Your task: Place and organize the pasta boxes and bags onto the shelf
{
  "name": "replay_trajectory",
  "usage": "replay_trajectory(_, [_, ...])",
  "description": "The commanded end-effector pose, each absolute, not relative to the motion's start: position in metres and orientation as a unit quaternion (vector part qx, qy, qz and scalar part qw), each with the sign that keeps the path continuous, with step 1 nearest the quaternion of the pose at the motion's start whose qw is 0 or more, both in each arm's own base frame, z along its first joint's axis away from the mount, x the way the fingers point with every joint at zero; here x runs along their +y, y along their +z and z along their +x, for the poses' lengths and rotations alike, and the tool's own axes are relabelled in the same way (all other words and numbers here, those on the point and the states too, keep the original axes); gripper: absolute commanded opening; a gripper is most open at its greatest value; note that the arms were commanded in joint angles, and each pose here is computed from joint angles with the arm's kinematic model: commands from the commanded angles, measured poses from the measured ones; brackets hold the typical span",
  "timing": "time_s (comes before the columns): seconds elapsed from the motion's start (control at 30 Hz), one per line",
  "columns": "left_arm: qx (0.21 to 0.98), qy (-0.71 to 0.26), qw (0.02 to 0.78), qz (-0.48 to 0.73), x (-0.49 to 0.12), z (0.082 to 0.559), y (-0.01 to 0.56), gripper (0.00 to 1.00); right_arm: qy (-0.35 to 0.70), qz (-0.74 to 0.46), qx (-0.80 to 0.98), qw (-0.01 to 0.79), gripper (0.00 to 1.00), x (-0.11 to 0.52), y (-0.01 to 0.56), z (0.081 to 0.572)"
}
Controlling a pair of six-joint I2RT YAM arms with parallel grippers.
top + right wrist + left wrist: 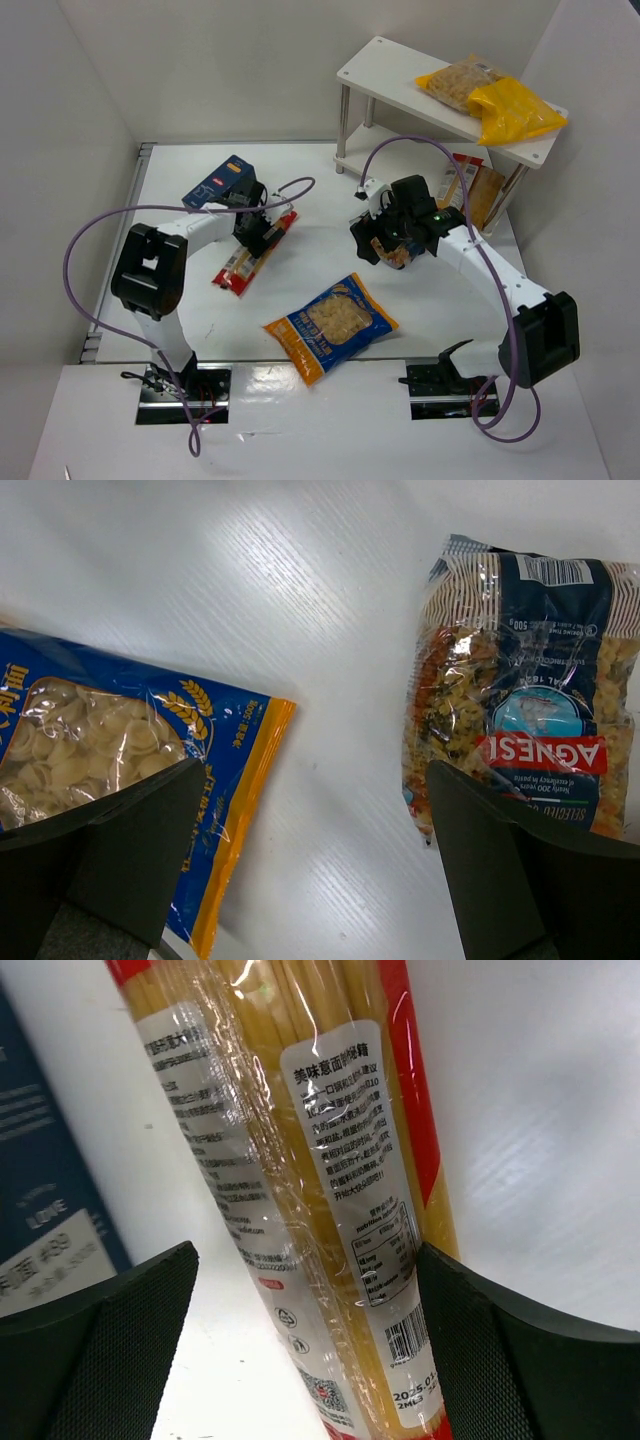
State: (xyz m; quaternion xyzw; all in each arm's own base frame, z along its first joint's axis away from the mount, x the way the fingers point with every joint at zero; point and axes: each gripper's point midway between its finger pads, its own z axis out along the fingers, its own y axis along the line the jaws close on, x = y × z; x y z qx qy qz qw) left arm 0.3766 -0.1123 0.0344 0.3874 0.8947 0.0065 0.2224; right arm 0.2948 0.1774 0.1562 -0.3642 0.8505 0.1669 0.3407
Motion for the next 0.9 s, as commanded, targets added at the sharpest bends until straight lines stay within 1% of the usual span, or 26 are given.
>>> replay_trajectory(0.0, [0.897,0.03,0.265,0.354,-0.104,0.389,0.057,0.97,0.172,-0.37,0.836,0.367,1.0,0.178,0.172,0.294])
replay_trajectory(0.07, [0.904,0.028,0.261,0.339,-0.102,0.372,0.058,1.0,0.172,-0.37,0.834,0.372,1.0,0.178,0.176,0.294])
replay_trajectory(0.13, [0.913,0.019,0.267,0.309,-0.101,0.36,0.065,1.0,0.176,-0.371,0.833,0.372,1.0,0.179,0.176,0.293])
replay_trajectory(0.23, [0.934,0.01,0.246,0.259,-0.092,0.344,0.05,1.0,0.179,-0.376,0.83,0.372,1.0,0.18,0.176,0.292])
replay_trajectory(0.53, [0.946,-0.023,0.244,0.212,-0.097,0.347,0.049,1.0,0.183,-0.378,0.828,0.371,1.0,0.181,0.178,0.289])
replay_trajectory(0.67, [0.952,-0.045,0.228,0.197,-0.098,0.343,0.041,1.0,0.183,-0.378,0.826,0.375,1.0,0.18,0.181,0.288])
replay_trajectory(0.87, [0.951,-0.082,0.208,0.214,-0.111,0.326,0.031,1.0,0.187,-0.379,0.825,0.375,1.0,0.182,0.181,0.287])
